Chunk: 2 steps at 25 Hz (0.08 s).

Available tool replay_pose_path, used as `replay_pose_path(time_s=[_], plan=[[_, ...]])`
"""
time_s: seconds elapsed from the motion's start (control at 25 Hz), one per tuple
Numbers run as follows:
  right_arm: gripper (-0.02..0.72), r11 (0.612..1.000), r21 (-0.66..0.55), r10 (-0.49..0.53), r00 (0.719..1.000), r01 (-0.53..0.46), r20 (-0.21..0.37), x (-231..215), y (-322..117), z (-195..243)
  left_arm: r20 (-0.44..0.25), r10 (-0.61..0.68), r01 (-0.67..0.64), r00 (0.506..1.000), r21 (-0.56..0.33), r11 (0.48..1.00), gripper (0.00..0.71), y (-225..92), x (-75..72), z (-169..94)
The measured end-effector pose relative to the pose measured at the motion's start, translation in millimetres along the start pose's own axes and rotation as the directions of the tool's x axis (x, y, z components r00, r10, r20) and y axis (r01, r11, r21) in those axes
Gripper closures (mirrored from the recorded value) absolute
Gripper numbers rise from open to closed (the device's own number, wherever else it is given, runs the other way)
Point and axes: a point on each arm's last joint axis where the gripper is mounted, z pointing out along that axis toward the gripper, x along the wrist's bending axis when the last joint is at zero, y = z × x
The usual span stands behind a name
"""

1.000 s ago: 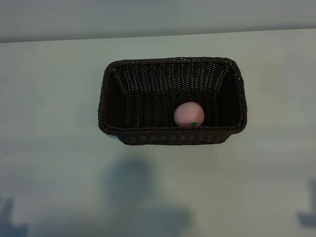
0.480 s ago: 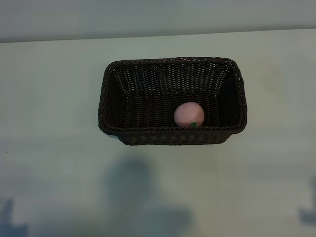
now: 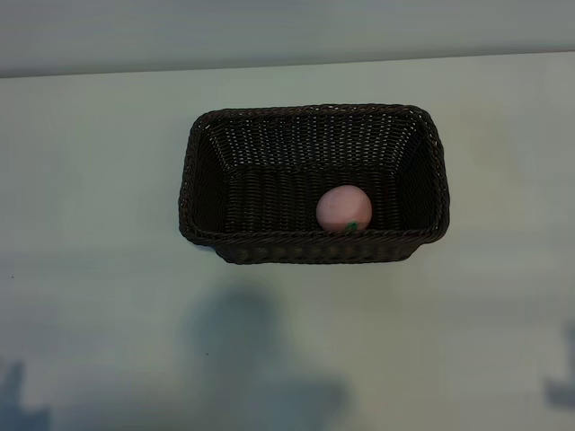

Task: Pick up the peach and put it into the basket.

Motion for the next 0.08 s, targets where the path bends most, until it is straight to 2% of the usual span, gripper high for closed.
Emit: replay_pose_path(time_s=[0.08], plan=[[0.108, 1.000, 0.000, 0.000, 1.000, 0.000, 0.000, 0.0, 0.0, 0.0, 0.000, 0.000, 0.000, 1.000, 0.000, 1.000, 0.118, 0.0, 0.0, 0.0]])
